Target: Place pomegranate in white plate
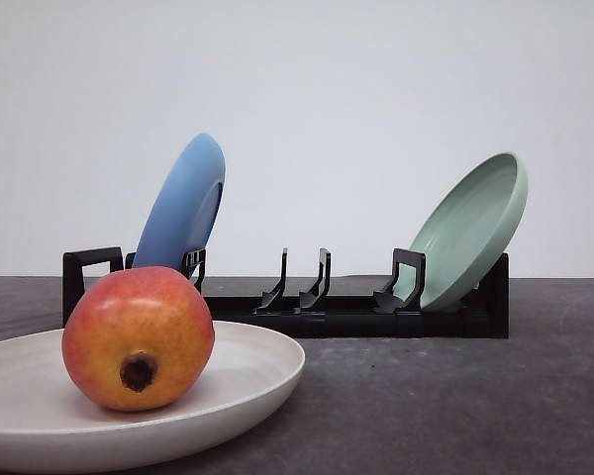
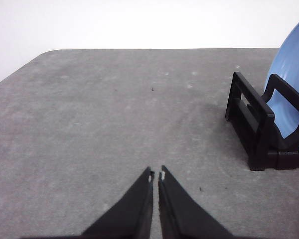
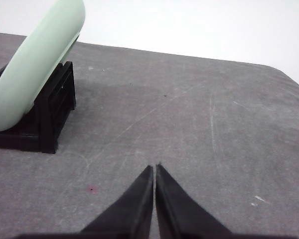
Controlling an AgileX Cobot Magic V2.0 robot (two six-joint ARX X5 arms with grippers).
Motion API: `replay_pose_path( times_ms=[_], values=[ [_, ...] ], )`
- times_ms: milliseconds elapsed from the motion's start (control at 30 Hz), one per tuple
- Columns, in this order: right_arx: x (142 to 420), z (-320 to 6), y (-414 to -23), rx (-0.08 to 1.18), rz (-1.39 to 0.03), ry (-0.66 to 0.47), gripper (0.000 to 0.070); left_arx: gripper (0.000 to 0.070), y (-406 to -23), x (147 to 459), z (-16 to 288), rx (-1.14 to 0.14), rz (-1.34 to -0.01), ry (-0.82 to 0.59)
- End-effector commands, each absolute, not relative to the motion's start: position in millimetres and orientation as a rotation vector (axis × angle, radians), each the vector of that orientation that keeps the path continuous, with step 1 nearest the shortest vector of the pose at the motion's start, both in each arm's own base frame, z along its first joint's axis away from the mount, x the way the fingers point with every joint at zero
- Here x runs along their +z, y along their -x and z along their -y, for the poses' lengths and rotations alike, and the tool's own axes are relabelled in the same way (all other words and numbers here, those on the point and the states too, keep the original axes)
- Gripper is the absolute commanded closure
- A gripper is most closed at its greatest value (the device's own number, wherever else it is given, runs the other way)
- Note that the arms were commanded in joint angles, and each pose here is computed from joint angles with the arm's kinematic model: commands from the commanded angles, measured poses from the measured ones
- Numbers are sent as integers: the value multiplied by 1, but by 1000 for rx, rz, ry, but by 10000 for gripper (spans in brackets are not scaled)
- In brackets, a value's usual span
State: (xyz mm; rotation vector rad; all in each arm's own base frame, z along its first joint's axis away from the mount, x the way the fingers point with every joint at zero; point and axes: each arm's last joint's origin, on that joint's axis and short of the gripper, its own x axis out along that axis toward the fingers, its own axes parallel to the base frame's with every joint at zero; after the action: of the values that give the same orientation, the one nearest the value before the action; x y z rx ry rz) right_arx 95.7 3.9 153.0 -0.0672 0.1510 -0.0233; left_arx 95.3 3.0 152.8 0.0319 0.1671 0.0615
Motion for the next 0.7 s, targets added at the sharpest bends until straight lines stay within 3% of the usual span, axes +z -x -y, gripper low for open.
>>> replay_pose_path(
  times_ms=[0, 667],
  values=[
    [152, -4, -96, -24, -146, 55, 699, 700, -96, 149, -3, 62, -179, -24],
    [152, -4, -96, -24, -146, 55, 699, 700, -96, 149, -3, 62, -179, -24]
  ],
)
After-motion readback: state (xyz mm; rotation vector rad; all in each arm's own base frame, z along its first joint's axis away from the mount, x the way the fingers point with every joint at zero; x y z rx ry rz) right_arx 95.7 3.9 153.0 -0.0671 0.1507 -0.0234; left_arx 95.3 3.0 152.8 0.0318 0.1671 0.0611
